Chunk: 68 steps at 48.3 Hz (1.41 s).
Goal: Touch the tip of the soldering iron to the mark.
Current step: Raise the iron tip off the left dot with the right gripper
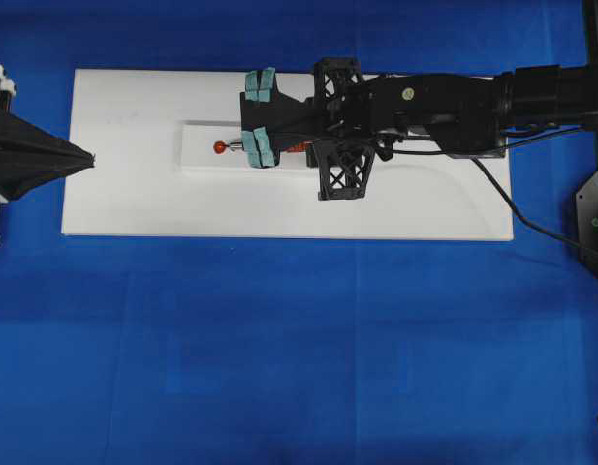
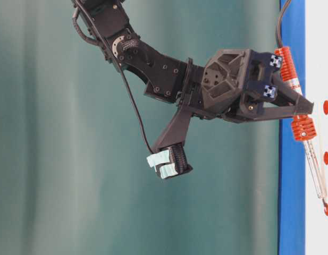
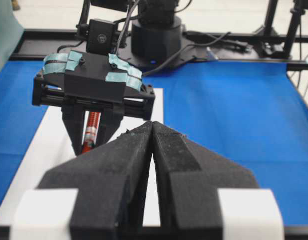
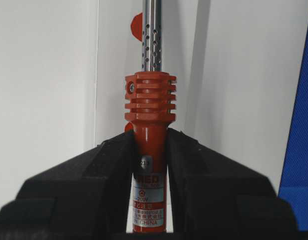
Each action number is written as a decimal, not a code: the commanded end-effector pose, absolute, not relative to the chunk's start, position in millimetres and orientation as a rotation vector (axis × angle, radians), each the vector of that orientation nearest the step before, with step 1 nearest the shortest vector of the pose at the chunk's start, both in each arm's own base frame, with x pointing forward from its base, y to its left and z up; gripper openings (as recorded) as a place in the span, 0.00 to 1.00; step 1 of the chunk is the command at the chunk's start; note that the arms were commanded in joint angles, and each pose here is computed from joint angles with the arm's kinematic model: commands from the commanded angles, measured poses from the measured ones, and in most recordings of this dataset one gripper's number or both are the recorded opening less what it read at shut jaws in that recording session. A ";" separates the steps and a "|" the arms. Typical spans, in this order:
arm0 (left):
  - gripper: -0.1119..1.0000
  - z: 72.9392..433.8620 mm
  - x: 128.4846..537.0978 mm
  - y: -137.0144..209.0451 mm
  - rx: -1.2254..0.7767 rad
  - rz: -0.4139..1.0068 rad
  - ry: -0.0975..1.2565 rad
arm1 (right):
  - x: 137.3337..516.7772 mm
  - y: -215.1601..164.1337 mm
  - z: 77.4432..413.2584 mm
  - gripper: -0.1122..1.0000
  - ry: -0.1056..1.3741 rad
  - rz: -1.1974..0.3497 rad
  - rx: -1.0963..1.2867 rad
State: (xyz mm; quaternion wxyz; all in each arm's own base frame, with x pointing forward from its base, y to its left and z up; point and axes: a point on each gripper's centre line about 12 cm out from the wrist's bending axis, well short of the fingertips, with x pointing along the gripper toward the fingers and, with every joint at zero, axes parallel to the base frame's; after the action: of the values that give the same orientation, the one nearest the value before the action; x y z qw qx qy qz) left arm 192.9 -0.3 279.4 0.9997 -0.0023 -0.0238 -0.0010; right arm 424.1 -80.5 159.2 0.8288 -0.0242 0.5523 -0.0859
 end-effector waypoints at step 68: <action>0.12 283.8 193.5 -0.4 -0.005 -0.003 -0.058 | 363.4 -75.0 253.6 0.16 1.105 -0.230 -0.049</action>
State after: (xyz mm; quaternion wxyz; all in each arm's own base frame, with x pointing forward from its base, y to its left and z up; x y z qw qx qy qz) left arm 192.1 -0.6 279.1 0.9997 -0.0031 -0.0230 -0.0018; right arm 371.5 -75.9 239.2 0.8368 -0.0223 0.5368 -0.1057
